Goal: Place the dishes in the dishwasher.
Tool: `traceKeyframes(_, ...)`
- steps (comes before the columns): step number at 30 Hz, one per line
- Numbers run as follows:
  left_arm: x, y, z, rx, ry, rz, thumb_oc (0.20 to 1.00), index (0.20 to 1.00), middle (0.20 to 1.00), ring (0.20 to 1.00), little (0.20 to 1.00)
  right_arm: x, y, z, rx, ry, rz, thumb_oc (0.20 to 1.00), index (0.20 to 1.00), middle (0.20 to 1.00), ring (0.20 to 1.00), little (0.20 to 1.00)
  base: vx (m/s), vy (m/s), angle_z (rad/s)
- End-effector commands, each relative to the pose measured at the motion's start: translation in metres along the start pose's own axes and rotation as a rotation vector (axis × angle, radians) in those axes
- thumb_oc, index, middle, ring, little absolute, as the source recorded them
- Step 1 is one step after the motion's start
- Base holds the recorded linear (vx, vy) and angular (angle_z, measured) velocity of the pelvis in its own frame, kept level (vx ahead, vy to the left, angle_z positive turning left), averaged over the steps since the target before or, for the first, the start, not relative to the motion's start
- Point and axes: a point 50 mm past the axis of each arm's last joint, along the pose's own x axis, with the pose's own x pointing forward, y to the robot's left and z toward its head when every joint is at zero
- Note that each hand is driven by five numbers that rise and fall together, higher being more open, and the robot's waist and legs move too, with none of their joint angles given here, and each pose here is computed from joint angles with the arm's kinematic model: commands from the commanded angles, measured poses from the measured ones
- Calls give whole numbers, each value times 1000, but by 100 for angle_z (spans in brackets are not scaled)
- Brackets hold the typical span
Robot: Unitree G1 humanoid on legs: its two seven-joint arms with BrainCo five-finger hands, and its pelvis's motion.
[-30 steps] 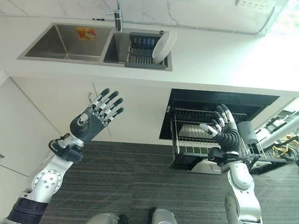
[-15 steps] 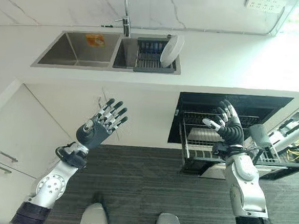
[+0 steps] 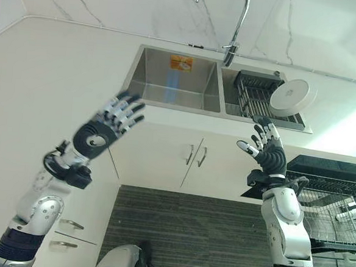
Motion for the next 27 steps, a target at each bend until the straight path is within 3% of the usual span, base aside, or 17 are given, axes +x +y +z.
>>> traceKeyframes(1,7,-16,20,118,-157,-40,1000,1000,1000,1000,1000,12,-6,30,-80,-135,3,1000,1000,1000,1000,1000,158,86,-23)
traceKeyframes(6,20,-21,24,220,-172,-31,1000,1000,1000,1000,1000,15,1,35,-59,-178,36,1000,1000,1000,1000,1000,154,-301,-9)
traceKeyframes(10,13,-20,18,242,-114,-9,1000,1000,1000,1000,1000,12,6,32,-65,-162,46,1000,1000,1000,1000,1000,254,-489,68)
traceKeyframes(21,3,-17,11,176,-67,71,1000,1000,1000,1000,1000,11,19,37,-1,-138,187,1000,1000,1000,1000,1000,154,-370,-25)
traceKeyframes(27,-2,-17,3,166,-36,89,1000,1000,1000,1000,1000,10,25,34,17,-129,221,1000,1000,1000,1000,1000,98,-141,-5)
